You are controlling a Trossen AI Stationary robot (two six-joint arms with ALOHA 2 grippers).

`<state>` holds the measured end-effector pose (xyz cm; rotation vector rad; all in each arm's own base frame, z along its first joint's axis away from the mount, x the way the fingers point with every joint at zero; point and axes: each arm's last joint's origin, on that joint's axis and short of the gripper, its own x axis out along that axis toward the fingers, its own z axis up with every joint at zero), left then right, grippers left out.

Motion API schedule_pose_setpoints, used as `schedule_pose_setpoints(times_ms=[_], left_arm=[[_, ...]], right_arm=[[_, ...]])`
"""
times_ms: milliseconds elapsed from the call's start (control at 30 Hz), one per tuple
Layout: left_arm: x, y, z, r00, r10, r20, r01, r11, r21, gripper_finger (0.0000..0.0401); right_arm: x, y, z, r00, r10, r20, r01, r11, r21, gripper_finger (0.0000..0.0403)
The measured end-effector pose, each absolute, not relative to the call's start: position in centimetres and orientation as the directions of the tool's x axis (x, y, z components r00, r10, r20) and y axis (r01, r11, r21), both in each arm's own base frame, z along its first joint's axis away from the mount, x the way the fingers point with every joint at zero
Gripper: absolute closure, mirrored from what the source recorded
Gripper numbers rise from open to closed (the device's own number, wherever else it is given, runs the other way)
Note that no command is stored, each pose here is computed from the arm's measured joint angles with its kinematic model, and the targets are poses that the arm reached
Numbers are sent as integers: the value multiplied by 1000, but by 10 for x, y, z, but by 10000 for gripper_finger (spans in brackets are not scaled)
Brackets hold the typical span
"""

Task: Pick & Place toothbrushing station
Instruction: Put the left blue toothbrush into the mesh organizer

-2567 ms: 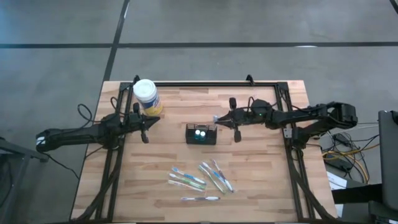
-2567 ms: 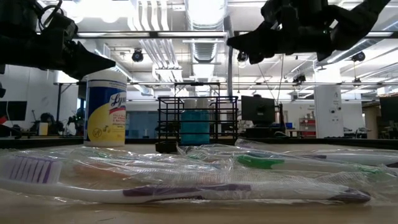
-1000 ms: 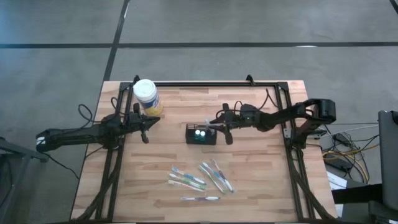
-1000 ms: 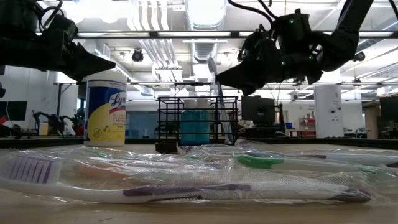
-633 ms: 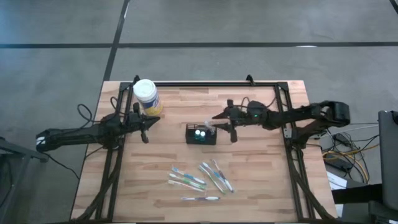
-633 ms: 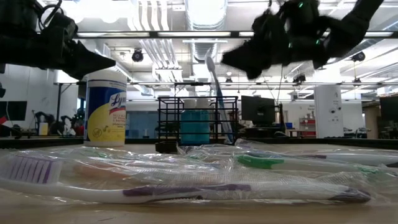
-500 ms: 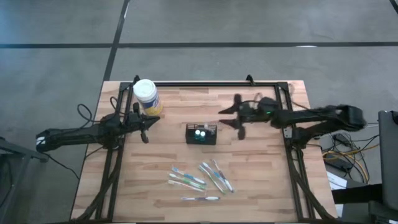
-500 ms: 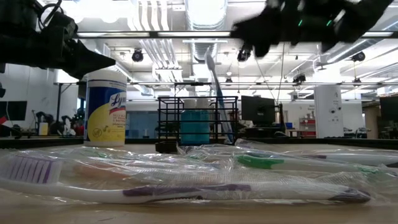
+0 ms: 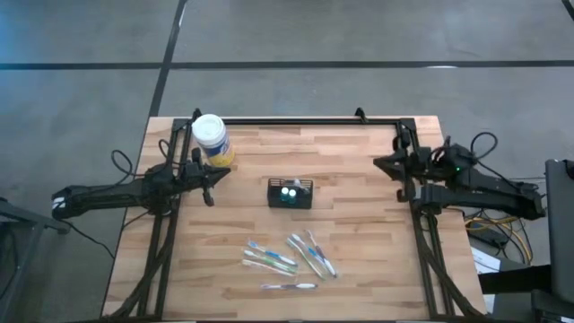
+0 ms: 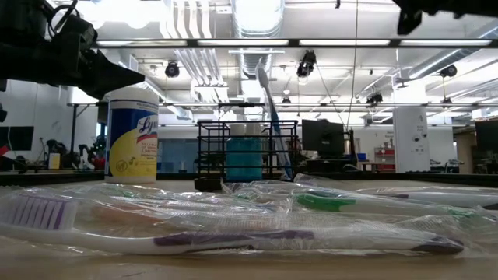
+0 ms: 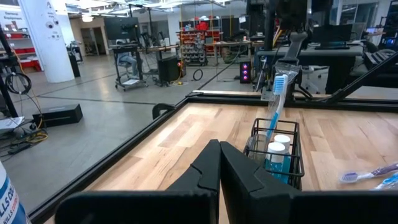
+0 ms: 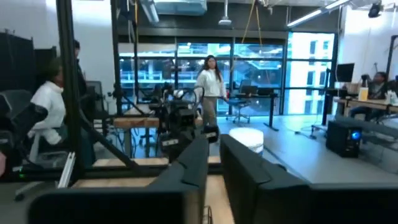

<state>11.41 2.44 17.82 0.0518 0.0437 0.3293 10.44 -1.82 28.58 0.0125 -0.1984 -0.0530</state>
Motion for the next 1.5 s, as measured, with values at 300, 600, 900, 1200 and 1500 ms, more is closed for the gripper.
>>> schedule_pose_setpoints(times_ms=[300, 600, 900, 1200, 1500], left_arm=[[114, 24, 179, 945, 322, -50, -321, 947, 32, 394], [124, 13, 205, 987, 106, -124, -101, 994, 47, 394], [143, -9, 235, 955, -33, -296, 44, 999, 28, 394], [164, -44, 227, 812, -153, -564, 119, 988, -96, 343], [202, -104, 240, 713, -243, -658, 240, 966, -97, 245]], right_arm=[[97, -16, 227, 961, -50, 272, 36, 998, 55, 394], [100, -17, 198, 971, -56, 232, 41, 997, 70, 394], [101, -18, 195, 971, -78, 226, 56, 993, 104, 394], [101, -18, 194, 975, -75, 211, 55, 993, 101, 394], [101, -18, 193, 976, -74, 203, 54, 993, 102, 394]])
